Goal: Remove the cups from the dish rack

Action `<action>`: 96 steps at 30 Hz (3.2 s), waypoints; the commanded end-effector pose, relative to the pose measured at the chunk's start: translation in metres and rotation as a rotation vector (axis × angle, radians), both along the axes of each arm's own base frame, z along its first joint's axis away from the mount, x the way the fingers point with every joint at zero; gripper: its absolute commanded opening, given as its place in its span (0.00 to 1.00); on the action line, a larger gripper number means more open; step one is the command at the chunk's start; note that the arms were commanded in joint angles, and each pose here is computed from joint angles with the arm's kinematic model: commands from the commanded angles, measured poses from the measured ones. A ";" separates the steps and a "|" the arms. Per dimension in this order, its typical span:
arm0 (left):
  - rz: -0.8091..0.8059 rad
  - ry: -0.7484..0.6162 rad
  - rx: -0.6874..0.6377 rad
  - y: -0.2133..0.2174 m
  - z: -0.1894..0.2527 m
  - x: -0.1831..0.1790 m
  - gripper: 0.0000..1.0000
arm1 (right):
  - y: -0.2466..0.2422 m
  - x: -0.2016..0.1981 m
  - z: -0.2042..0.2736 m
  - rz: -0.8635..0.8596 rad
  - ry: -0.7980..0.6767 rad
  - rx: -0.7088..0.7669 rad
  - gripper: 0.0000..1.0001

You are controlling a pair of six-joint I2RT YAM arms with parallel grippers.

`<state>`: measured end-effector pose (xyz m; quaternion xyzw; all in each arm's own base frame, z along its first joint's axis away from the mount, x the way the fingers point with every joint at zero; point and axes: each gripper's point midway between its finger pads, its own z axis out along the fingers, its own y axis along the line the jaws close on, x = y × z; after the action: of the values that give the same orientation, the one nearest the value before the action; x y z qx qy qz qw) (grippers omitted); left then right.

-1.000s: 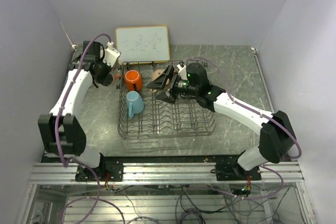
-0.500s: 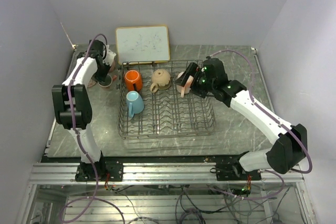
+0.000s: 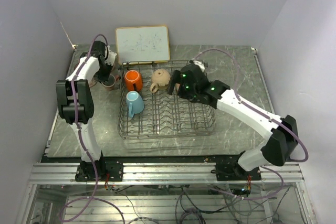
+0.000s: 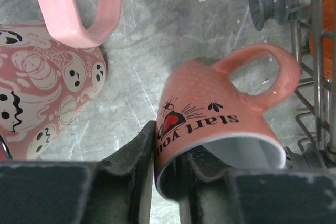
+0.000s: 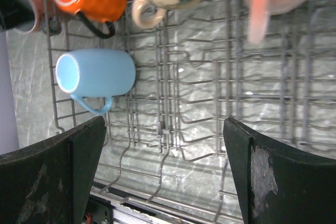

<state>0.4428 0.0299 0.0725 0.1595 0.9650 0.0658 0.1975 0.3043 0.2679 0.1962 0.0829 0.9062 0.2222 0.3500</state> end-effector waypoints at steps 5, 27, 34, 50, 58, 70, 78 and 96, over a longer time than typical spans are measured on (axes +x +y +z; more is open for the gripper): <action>0.020 -0.077 -0.022 0.000 0.017 0.012 0.50 | 0.065 -0.001 -0.003 0.073 -0.101 -0.202 0.94; -0.017 -0.357 -0.113 -0.013 0.172 -0.033 0.95 | 0.194 -0.028 -0.094 0.198 -0.177 -0.519 0.76; -0.005 -0.397 -0.159 0.000 0.198 -0.059 0.99 | 0.197 -0.014 -0.108 0.151 -0.237 -0.549 0.69; 0.001 -0.411 -0.202 0.004 0.203 -0.071 1.00 | 0.197 -0.007 -0.120 0.130 -0.255 -0.574 0.60; -0.001 -0.409 -0.213 0.001 0.199 -0.071 1.00 | 0.167 -0.013 -0.105 0.094 -0.252 -0.559 0.54; -0.008 -0.415 -0.229 -0.002 0.203 -0.072 1.00 | 0.192 -0.014 -0.133 0.334 -0.175 -0.462 0.53; -0.016 -0.419 -0.237 -0.004 0.206 -0.073 1.00 | 0.188 -0.007 -0.136 0.353 -0.151 -0.448 0.46; -0.383 -0.381 -0.322 -0.048 0.187 -0.123 0.99 | 0.188 -0.005 -0.072 0.344 -0.194 -0.335 0.00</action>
<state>0.3414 0.0005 0.2594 0.2146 0.8893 -0.0621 0.3991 0.2900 0.4566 0.0633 -0.1798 0.9073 0.0843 0.3706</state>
